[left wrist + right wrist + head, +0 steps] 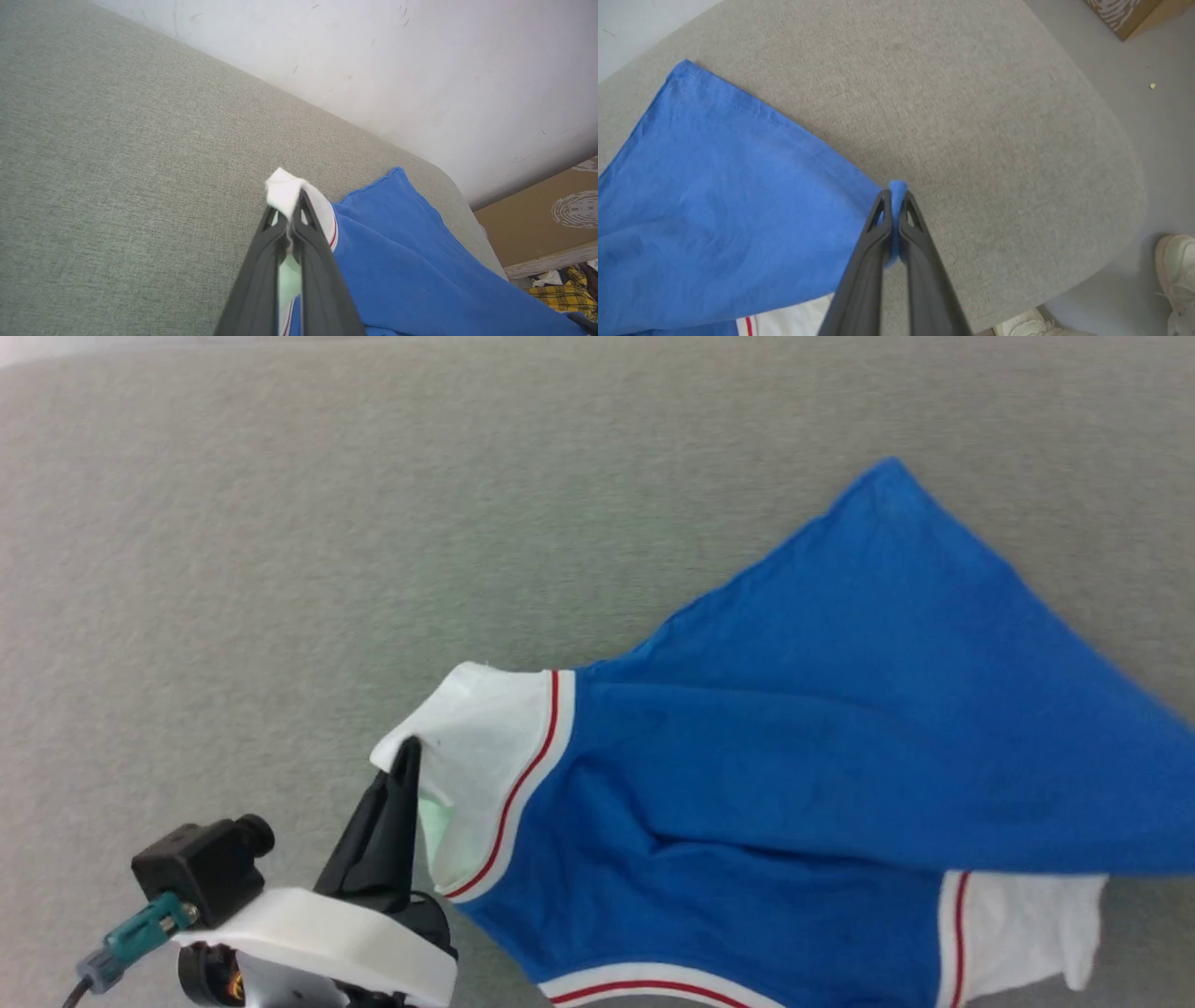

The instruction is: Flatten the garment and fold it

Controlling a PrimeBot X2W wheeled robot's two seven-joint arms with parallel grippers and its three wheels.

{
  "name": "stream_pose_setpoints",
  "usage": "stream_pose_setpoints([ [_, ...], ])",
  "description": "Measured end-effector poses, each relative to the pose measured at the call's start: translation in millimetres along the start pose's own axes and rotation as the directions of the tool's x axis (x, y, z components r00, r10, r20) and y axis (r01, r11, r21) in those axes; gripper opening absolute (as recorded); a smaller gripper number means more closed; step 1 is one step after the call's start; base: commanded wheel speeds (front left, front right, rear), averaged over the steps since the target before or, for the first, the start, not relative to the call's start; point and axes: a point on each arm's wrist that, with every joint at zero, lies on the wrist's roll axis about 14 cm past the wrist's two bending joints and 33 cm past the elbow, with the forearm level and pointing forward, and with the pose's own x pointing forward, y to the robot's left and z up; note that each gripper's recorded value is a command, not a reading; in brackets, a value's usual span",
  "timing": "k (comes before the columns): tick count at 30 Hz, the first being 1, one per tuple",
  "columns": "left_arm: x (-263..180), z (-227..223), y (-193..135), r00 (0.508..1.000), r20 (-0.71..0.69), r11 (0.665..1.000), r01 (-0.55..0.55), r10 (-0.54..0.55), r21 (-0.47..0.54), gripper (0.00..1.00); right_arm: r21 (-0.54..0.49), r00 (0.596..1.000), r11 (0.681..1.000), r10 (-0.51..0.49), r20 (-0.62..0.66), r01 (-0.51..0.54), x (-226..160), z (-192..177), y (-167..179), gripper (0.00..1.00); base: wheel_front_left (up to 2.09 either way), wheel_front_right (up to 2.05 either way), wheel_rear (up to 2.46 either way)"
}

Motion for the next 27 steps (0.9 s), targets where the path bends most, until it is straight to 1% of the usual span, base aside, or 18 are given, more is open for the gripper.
stream_pose_setpoints([
  [2, 2, 0, -5, 1.0, -0.005, 1.0, 0.022, -0.022, 0.003, 0.0, 0.027, 0.999, 0.999, -0.023, -0.03, 0.024, -10, -23, -10, 0.0, 0.0, 0.0, 0.0],
  [4, 4, -2, -11, 0.999, -0.017, 0.999, 0.042, -0.041, 0.007, 0.0, 0.001, 0.998, 0.999, -0.041, -0.051, 0.041, -14, -40, -14, 0.0, 0.0, 0.0, 0.0],
  [5, 4, -3, -13, 0.999, -0.019, 0.999, 0.05, -0.05, 0.007, 0.0, 0.01, 0.998, 0.999, -0.04, -0.05, 0.041, -13, -47, -13, 0.0, 0.0, 0.0, 0.0],
  [9, 2, -2, -20, 0.997, -0.022, 0.998, 0.067, -0.067, 0.008, 0.0, 0.024, 0.996, 1.0, -0.015, -0.085, 0.017, -1, -81, -2, 0.0, 0.0, 0.0, 0.0],
  [11, 1, -2, -21, 0.997, -0.026, 0.997, 0.071, -0.071, 0.009, 0.0, -0.012, 0.993, 1.0, -0.018, -0.12, 0.017, 6, -101, 1, 0.0, 0.0, 0.0, 0.0],
  [14, -2, -1, -23, 0.996, -0.031, 0.997, 0.079, -0.078, 0.015, 0.0, -0.016, 0.989, 1.0, -0.013, -0.145, 0.011, 15, -122, 5, 0.0, 0.0, 0.0, 0.0],
  [16, -5, 2, -25, 0.996, -0.024, 0.996, 0.082, -0.081, 0.018, 0.0, -0.012, 0.991, 1.0, -0.01, -0.136, 0.008, 20, -128, 7, 0.0, 0.0, 0.0, 0.0],
  [17, -6, 4, -25, 0.997, -0.019, 0.997, 0.08, -0.08, 0.018, 0.0, -0.025, 0.992, 1.0, -0.013, -0.129, 0.01, 21, -128, 5, 0.07, 0.0, 0.0, 0.0],
  [18, -7, 4, -26, 0.997, -0.018, 0.996, 0.081, -0.081, 0.02, 0.0, -0.027, 0.993, 1.0, -0.014, -0.119, 0.011, 22, -127, 4, 0.49, 0.0, 0.0, 0.0],
  [19, -8, 5, -27, 0.996, -0.018, 0.996, 0.084, -0.083, 0.02, 0.0, -0.025, 0.994, 1.0, -0.014, -0.109, 0.011, 24, -127, 4, 1.0, 0.0, 0.0, 0.0],
  [21, -9, 6, -27, 0.996, -0.013, 0.996, 0.085, -0.085, 0.02, 0.0, -0.039, 0.996, 0.999, -0.009, -0.091, 0.006, 26, -122, 3, 1.0, 0.0, 0.0, 0.0],
  [24, -12, 8, -26, 0.997, -0.006, 0.997, 0.079, -0.079, 0.018, 0.0, -0.074, 0.999, 0.997, 0.01, -0.038, -0.013, 26, -100, 4, 1.0, 0.0, 0.0, 0.0],
  [27, -15, 7, -23, 0.998, -0.002, 0.998, 0.068, -0.068, 0.004, 0.0, -0.129, 0.995, 0.989, 0.08, 0.062, -0.072, 19, -51, 22, 1.0, 0.0, 0.0, 0.0],
])
